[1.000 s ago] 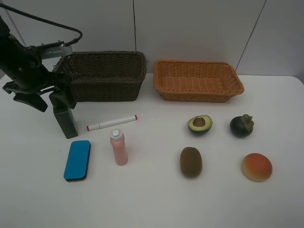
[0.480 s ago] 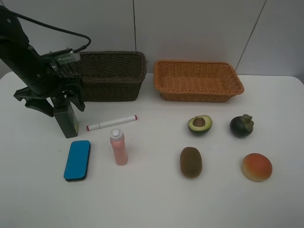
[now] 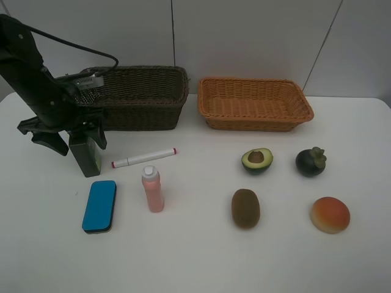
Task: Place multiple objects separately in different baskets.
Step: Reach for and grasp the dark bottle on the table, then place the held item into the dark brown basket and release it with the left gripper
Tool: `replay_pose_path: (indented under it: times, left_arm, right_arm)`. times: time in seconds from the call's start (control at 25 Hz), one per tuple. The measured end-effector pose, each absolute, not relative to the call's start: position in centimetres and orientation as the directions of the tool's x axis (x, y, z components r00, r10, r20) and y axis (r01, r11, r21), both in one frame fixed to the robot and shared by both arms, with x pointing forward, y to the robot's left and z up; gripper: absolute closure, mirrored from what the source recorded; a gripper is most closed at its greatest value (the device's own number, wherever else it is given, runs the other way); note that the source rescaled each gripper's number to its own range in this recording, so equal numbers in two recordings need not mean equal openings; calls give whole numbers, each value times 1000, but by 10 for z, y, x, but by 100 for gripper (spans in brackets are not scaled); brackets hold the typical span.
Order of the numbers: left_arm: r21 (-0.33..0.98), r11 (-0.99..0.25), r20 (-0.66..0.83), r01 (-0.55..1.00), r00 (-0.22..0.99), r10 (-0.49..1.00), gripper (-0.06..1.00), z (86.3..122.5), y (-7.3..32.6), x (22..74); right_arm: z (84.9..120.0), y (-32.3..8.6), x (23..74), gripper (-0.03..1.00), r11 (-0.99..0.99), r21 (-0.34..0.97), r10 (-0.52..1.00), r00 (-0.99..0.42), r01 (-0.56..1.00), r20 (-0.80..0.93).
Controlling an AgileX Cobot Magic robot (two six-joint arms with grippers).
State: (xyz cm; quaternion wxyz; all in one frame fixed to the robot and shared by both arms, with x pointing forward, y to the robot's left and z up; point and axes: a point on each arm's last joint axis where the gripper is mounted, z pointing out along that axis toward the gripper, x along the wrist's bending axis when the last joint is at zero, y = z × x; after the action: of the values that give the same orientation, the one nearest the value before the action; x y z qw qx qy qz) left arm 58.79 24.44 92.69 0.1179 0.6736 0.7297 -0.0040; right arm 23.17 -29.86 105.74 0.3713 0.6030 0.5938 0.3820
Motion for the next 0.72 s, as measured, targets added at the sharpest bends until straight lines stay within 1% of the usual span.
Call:
replay_pose_path:
  times: [0.04,0.2,0.44,0.52,0.6,0.72]
  left_arm:
    - [152,97,-178,984,-69,982,10,927,244,588]
    - [149,93,-169,984,-67,983,59,927,245,588]
    - [157,84,-170,984,-57,984,59,930,245,588]
    - [172,75,-171,982,-45,984,59,938,245,586]
    - [218,66,-179,974,-26,983,59,958,245,588]
    - [347,56,-198,936,15,980,59,1010,243,600]
  right_arm:
    - [1057,-299,232,-3,-19,901,1000,3,432,20]
    - [1057,-299,232,-3,-19,901,1000,3,432,20]
    - [1057,-299,232,-3,-19,901,1000,3,432,20]
    - [1057,-299,232,-3,-19,901,1000,3,432,20]
    - [1057,-299,232,-3,-19,901,1000,3,432,20]
    - [1057,-299,232,-3,-19,901,1000,3,432,20]
